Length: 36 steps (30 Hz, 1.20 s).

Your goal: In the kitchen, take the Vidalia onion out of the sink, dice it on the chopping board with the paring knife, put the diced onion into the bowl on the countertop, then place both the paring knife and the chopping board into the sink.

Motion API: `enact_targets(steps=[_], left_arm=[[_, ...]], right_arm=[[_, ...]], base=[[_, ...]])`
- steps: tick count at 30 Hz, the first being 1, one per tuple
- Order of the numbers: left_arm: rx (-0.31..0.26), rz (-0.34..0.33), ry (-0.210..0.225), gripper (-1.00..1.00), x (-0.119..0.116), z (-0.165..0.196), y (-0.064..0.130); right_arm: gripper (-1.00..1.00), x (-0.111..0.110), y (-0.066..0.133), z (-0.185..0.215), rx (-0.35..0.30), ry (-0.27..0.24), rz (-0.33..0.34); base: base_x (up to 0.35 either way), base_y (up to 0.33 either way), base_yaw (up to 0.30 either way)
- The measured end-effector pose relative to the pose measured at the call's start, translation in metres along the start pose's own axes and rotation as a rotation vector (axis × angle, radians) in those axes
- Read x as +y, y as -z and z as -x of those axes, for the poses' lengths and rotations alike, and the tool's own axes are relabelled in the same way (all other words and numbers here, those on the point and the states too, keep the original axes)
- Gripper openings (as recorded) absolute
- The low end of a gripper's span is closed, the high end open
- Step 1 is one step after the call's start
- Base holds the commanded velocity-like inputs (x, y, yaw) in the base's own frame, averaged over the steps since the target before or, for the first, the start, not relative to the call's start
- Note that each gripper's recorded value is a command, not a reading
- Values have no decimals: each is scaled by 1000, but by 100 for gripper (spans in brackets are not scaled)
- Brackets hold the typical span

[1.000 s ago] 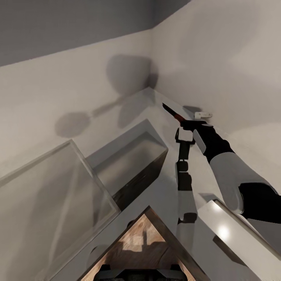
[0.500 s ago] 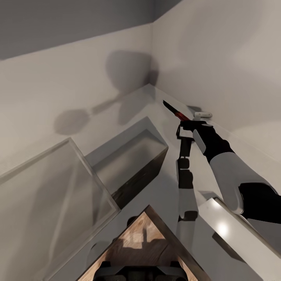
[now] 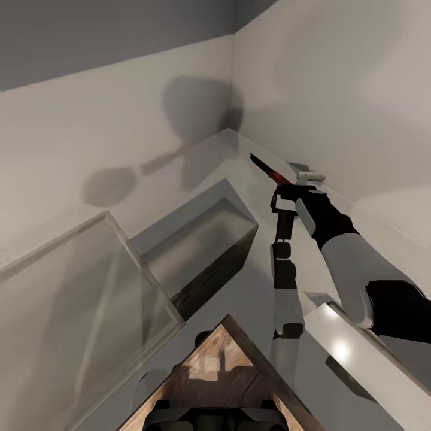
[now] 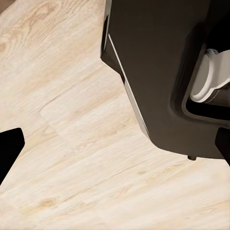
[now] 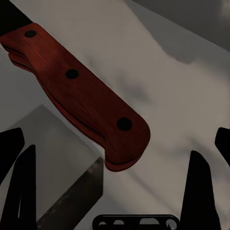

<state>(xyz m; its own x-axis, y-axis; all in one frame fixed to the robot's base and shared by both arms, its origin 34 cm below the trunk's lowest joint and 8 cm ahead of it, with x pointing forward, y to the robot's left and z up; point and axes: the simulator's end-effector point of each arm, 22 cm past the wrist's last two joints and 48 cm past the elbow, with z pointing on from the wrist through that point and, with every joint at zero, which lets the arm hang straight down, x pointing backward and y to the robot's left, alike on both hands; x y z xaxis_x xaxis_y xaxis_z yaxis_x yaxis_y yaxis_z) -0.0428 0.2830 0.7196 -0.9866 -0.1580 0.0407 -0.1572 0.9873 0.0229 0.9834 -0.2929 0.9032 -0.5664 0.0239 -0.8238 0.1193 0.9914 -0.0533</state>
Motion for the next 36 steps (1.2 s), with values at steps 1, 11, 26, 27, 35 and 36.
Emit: enact_targets(steps=[1, 11, 26, 27, 35, 36], left_arm=[[0, 0, 0, 100, 0, 0, 0], [0, 0, 0, 100, 0, 0, 0], [-1, 0, 0, 100, 0, 0, 0], [-1, 0, 0, 100, 0, 1, 0], [-1, 0, 0, 100, 0, 1, 0], [-1, 0, 0, 100, 0, 1, 0]], right_arm=[[100, 0, 0, 0, 0, 0, 0], [100, 0, 0, 0, 0, 0, 0], [100, 3, 0, -1, 2, 1, 5], [100, 4, 0, -1, 1, 0, 6], [100, 7, 0, -1, 3, 1, 10], [100, 7, 0, -1, 3, 1, 10]], base=[[43, 0, 0], [10, 0, 0], [12, 0, 0], [75, 0, 0], [18, 0, 0], [1, 0, 0]])
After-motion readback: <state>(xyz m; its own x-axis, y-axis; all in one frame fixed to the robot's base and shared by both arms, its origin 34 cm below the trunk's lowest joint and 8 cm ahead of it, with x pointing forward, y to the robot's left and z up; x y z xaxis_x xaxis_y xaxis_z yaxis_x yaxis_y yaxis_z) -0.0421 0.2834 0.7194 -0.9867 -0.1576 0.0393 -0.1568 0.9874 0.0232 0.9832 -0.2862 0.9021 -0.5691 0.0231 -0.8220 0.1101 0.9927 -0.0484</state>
